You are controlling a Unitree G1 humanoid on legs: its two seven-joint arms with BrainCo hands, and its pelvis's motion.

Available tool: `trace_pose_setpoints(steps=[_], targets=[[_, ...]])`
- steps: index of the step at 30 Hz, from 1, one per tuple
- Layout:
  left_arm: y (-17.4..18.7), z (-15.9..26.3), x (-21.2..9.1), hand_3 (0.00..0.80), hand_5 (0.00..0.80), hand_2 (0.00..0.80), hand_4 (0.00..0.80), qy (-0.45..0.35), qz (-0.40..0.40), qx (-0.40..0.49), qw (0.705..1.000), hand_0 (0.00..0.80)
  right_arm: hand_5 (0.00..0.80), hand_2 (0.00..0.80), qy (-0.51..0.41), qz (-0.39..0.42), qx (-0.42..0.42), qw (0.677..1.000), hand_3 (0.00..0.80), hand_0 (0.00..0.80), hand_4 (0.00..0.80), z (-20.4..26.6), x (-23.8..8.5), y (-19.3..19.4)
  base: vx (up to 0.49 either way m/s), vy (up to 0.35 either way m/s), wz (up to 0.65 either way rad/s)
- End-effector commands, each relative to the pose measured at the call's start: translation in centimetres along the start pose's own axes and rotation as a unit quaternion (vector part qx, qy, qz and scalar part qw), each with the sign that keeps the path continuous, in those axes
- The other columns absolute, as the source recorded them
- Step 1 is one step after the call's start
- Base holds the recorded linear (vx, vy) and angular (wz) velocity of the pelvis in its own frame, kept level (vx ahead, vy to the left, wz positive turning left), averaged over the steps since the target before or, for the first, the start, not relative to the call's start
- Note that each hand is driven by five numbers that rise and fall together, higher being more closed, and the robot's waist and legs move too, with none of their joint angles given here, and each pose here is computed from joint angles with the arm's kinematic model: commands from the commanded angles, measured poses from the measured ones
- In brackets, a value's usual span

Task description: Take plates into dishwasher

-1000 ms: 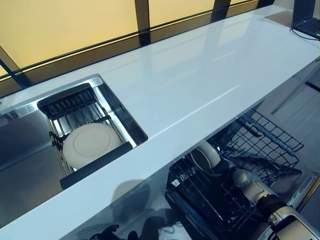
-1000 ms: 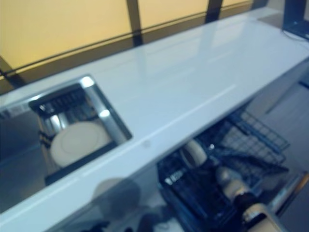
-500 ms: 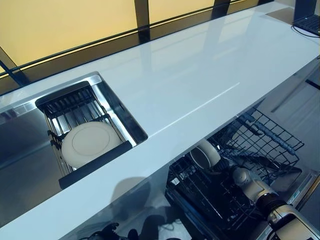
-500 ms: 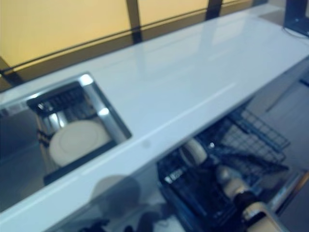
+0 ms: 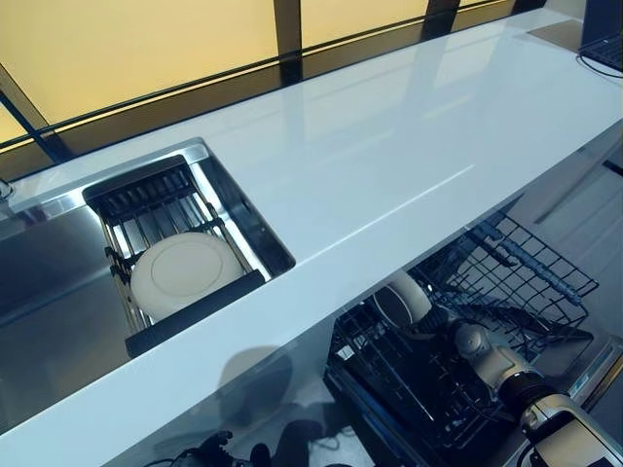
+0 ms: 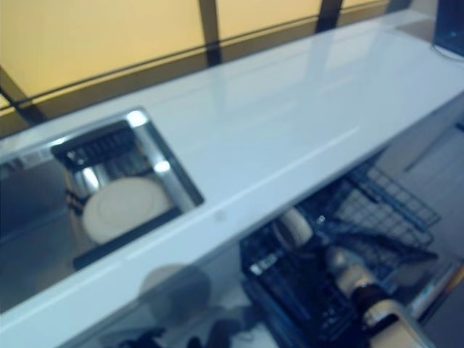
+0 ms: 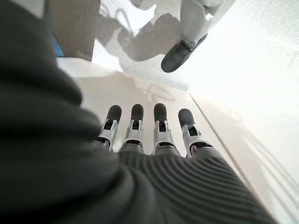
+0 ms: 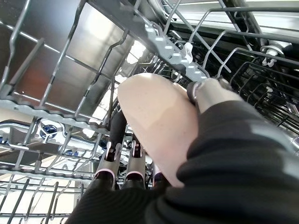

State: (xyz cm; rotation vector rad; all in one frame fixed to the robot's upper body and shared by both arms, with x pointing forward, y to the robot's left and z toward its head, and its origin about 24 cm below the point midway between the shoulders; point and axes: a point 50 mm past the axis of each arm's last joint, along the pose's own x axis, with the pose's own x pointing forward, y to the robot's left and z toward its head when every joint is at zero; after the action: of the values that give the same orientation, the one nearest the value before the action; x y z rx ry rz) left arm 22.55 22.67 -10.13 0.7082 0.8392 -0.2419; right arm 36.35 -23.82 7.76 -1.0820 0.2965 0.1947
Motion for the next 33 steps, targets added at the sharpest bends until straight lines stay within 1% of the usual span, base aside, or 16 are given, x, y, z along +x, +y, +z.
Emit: trace_pose_setpoints(steps=[1,19,33], targets=[[1.5,2.2,0.4,0.000,0.000,0.000,0.000,-0.026,0.018,0.010,0.999,0.000,0.800,0.800,0.162,0.025,-0.045,0.986,0.800,0.800,0.800,-5.7,-0.8,0.8,0.000,0.000,0.00],[1.1,2.9,0.6,0.000,0.000,0.000,0.000,-0.037,0.012,0.018,0.999,0.000,0.800,0.800,0.206,0.042,-0.010,0.978,0.800,0.800,0.800,-5.5,-0.3,3.0,0.000,0.000,0.00],[1.2,4.2,0.7,0.000,0.000,0.000,0.000,-0.055,0.014,0.014,0.998,0.000,0.800,0.800,0.205,0.037,-0.007,0.978,0.800,0.800,0.800,-4.9,0.1,2.8,-0.007,0.006,0.01]])
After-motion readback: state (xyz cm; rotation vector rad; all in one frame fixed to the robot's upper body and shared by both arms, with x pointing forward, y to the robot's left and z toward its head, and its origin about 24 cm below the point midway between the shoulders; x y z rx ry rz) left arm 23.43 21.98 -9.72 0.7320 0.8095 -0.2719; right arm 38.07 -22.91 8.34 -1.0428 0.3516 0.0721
